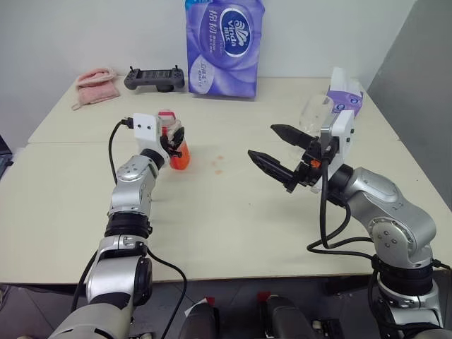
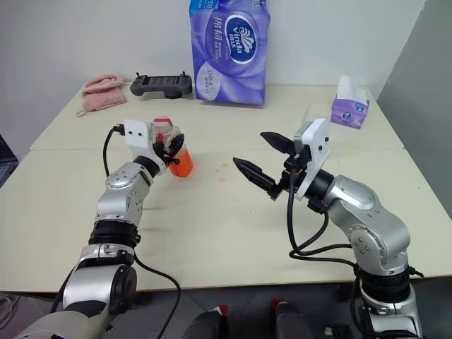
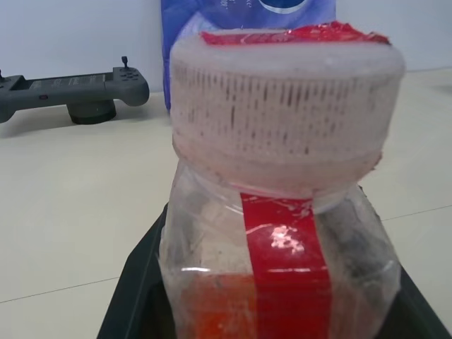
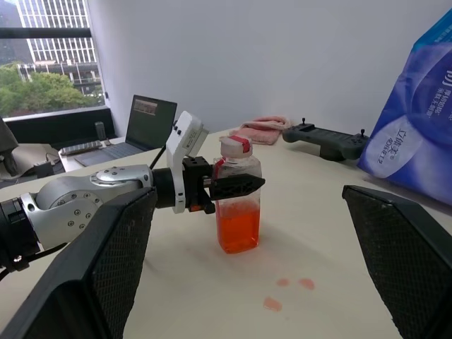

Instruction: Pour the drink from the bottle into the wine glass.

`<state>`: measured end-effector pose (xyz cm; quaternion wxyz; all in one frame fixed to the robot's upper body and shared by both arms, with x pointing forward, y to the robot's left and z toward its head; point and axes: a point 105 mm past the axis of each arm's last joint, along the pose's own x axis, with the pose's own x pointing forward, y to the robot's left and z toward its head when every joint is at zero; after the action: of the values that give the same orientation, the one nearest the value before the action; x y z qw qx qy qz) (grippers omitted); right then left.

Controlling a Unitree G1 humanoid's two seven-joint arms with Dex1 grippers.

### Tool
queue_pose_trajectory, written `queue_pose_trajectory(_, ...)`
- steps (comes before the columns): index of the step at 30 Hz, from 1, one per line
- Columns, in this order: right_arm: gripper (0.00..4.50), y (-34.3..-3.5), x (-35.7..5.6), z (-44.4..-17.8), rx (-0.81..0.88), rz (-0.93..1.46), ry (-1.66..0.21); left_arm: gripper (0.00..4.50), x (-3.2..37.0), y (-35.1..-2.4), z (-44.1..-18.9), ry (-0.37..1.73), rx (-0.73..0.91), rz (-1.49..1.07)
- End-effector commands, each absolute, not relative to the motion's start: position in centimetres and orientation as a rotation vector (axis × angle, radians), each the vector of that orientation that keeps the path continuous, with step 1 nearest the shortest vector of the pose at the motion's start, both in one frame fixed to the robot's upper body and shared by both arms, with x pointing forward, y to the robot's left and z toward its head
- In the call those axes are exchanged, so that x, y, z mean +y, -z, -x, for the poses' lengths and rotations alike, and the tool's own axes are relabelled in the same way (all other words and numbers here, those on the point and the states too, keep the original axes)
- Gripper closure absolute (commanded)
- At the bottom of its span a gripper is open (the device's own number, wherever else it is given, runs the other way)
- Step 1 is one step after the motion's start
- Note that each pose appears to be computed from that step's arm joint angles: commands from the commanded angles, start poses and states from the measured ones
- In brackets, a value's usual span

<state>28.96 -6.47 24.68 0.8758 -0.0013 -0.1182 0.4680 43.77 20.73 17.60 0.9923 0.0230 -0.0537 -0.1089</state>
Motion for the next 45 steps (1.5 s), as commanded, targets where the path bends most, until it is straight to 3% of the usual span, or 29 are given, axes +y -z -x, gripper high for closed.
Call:
queue_pose_trajectory(1,0.00,-25.9,-6.5,-28.8,-0.307,0.016,-0.978,2.76,21.1,-20.2,-43.8,0.199,-0.188,-0.077)
queue_pose_trajectory(24,0.00,-26.5,-6.4,-29.4,-0.318,0.014,-0.955,2.76,21.0,-20.8,-43.8,0.196,-0.193,-0.109)
queue_pose_trajectory(32,0.00,-27.7,-5.1,-31.7,-0.273,0.040,-0.866,2.76,14.7,-24.2,-40.7,0.623,-0.214,-0.193)
queue_pose_trajectory(36,0.00,-28.8,-2.6,-31.7,-0.287,0.010,-0.899,2.76,9.0,-24.7,-36.5,1.012,-0.230,-0.209)
queue_pose_trajectory(45,0.00,-28.0,-1.2,-32.1,-0.268,0.006,-0.860,2.76,6.9,-23.3,-34.2,1.213,-0.168,-0.145)
